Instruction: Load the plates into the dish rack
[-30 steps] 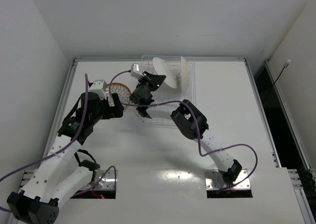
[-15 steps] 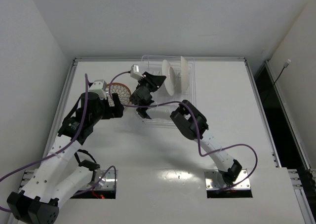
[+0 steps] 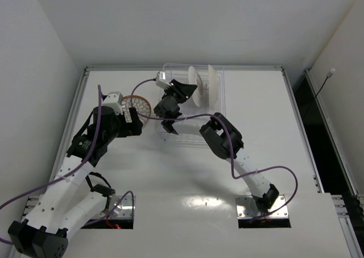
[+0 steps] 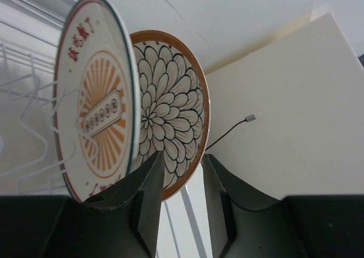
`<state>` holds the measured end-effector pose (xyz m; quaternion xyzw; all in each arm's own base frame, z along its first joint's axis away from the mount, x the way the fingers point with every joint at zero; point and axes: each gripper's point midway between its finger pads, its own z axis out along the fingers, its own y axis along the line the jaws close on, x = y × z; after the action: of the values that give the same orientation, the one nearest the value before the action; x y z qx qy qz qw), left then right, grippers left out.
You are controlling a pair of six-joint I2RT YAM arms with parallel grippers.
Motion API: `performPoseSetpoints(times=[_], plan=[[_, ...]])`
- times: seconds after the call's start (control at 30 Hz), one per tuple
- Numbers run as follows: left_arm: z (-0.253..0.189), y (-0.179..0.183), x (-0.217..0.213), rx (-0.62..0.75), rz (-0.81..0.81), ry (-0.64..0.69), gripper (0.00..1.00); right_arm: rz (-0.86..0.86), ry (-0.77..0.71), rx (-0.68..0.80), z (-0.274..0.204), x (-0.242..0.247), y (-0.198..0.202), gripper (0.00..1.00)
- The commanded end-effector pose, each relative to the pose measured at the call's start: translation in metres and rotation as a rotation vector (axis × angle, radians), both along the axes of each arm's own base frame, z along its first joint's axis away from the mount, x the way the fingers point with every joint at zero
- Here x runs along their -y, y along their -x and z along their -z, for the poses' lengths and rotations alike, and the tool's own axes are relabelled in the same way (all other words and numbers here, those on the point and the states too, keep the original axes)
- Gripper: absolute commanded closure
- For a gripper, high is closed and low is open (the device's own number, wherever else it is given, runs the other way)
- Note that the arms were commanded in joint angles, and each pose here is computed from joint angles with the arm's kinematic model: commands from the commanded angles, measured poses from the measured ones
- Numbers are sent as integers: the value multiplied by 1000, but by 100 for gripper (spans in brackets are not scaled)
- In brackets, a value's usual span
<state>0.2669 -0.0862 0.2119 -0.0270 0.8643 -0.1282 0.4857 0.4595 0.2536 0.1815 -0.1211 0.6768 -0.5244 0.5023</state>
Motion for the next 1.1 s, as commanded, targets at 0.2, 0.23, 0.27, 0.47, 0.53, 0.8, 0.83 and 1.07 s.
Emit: performPoseSetpoints(times=[0.2,0.23,0.27,0.47,0.53,0.8,0.83,1.07], plan=[[-3,-3,1,13,-5,-2,0,274,-572,193,-21,60,38,65],[-3,-3,1,13,-5,-2,0,273,-581,199,-26,61,39,63],[-3,-3,1,13,-5,-2,0,283,-572,195,-23,65,38,63],[-3,-3,1,13,-5,-2,0,262,-617,220,-49,63,42,53],[-3,-3,1,13,-5,-2,0,243,-615,207,-59,59,45,45],[-3,-3,0,13,-17,2,0,195,-744,286,-148,78,68,0],[1,-3,0,-4,-17,-4,0,192,-762,300,-157,80,70,0],[1,-3,-2,-3,-25,-9,0,160,-808,381,-234,90,75,0]])
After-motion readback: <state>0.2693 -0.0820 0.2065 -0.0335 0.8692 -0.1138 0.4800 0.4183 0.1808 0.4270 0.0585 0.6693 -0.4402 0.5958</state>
